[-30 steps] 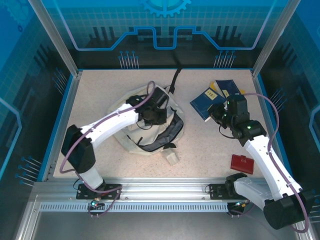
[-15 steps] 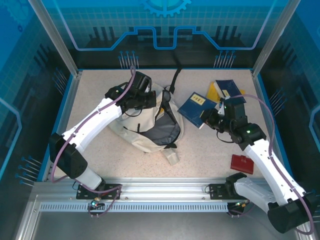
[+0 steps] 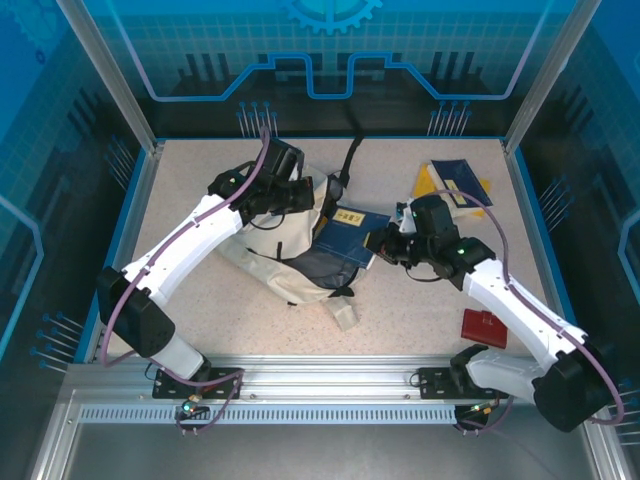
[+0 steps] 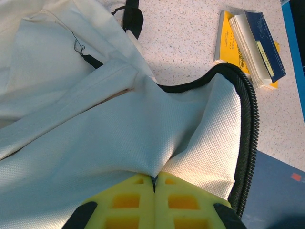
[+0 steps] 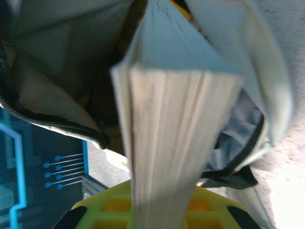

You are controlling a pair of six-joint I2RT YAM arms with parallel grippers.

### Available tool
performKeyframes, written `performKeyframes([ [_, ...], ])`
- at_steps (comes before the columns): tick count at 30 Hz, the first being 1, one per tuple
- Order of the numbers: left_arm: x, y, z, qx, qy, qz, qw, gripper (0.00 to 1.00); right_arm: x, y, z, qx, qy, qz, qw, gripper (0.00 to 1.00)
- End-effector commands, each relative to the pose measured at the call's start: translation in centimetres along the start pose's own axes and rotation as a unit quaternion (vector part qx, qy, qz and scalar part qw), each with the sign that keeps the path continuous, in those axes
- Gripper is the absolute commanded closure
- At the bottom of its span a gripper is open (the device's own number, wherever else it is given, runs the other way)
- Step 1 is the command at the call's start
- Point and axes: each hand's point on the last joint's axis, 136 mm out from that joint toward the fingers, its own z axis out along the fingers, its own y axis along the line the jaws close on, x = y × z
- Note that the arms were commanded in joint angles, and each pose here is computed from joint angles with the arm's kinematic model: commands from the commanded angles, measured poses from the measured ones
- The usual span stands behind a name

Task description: Pack the student bag

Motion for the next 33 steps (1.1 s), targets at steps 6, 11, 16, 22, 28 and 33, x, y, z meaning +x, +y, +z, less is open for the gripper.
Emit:
performKeyframes([
  [6, -2.4, -2.7, -1.8, 0.055, -0.040, 0.017, 0.998, 1.00, -0.9, 4.2, 4.6, -0.076, 0.026, 0.012, 0.997, 1.00],
  [11, -2.3, -3.0, -2.0, 0.061, -0.038, 0.015, 0.997, 1.00, -2.8, 3.8, 7.9, -0.058, 0.003, 0.030, 0.998, 1.00],
  [16, -2.2, -3.2, -2.1, 0.069, -0.035, 0.011, 0.997, 1.00, -4.8, 2.7, 11.4, -0.048, -0.039, 0.047, 0.997, 1.00],
  [22, -2.2, -3.2, -2.2, 0.069, -0.035, 0.008, 0.997, 1.00, -4.3, 0.5, 16.8, -0.008, -0.024, 0.087, 0.996, 0.99],
  [28, -2.2, -3.1, -2.2, 0.067, -0.035, 0.006, 0.997, 1.00, -2.8, -0.8, 20.8, 0.007, 0.006, 0.123, 0.992, 0.71],
  [33, -2.1, -2.9, -2.2, 0.063, -0.035, 0.009, 0.997, 1.00, -2.1, -1.3, 20.4, 0.021, 0.019, 0.125, 0.992, 0.42],
])
